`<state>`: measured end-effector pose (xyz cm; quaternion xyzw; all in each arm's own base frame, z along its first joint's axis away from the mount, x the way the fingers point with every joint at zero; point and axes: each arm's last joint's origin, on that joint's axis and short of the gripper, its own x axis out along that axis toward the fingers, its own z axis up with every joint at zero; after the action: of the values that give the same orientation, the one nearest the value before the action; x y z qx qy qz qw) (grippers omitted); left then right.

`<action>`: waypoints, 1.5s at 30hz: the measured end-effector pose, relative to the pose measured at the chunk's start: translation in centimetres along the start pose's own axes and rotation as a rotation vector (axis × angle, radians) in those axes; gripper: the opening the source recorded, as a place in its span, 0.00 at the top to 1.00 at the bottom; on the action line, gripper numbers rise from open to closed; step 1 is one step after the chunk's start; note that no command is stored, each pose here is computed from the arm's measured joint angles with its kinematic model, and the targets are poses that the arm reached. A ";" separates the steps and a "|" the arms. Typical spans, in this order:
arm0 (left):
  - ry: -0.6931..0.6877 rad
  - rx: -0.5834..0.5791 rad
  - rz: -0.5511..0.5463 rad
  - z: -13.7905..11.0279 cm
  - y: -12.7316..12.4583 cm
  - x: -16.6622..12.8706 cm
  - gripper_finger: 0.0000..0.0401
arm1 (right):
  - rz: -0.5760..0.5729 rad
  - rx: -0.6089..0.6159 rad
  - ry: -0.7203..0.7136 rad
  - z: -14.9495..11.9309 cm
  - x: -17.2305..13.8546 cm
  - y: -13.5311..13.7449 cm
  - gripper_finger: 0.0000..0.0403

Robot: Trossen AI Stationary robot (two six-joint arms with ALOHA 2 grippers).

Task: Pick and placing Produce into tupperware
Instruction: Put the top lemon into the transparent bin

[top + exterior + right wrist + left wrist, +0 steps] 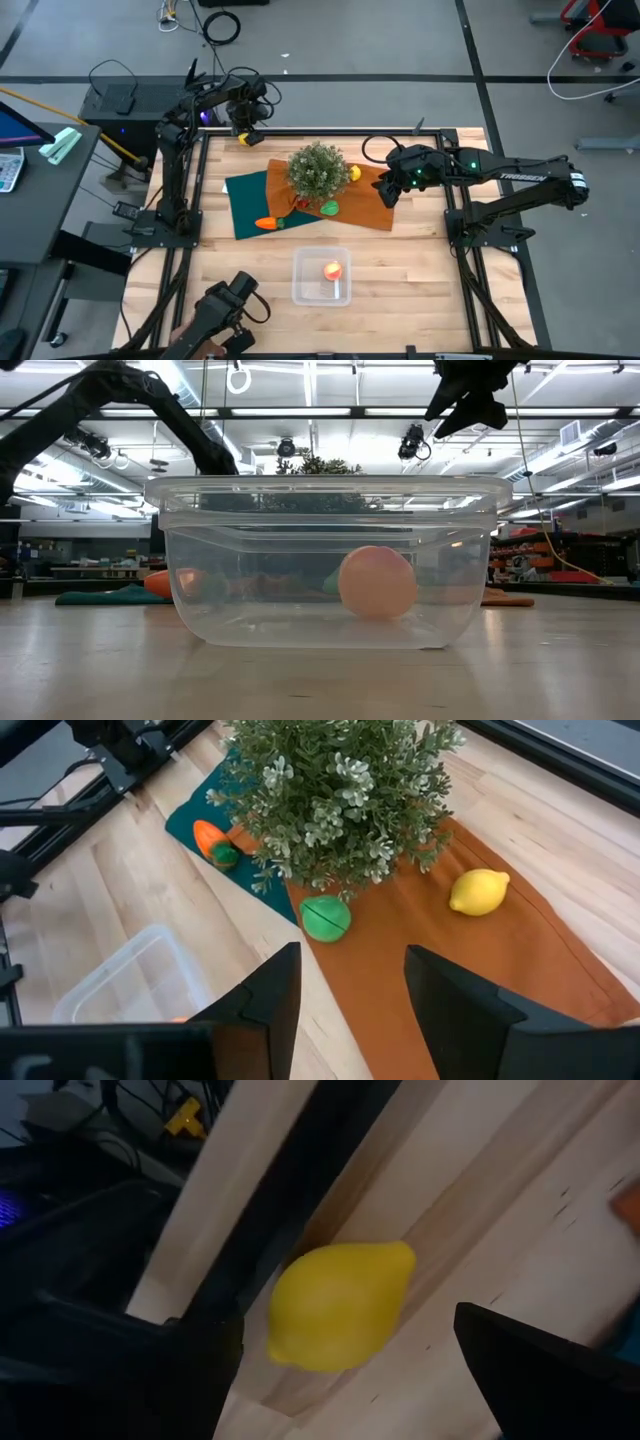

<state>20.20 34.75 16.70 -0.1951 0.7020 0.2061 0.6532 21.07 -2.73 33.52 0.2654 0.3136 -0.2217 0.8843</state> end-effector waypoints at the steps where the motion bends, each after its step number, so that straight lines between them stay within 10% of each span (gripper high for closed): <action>1: 0.006 0.004 -0.003 0.1 -0.1 0.2 0.08 | 0.000 0.000 0.000 0.0 0.0 0.0 0.64; 16: 0.034 0.093 -0.008 0.5 -0.3 1.4 0.10 | 0.000 0.011 0.000 0.0 0.0 0.0 0.64; 30: 0.029 0.093 -0.012 0.5 -0.2 1.5 0.48 | 0.000 0.002 0.000 0.0 0.0 0.0 0.64; 45: 0.100 0.036 -0.060 -0.1 -0.7 1.6 0.49 | -0.011 -0.017 -0.007 0.0 0.0 0.0 0.64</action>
<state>20.42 34.08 15.06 -0.2143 0.7312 0.1637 0.6266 21.05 -2.77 33.53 0.2554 0.3140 -0.2246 0.8864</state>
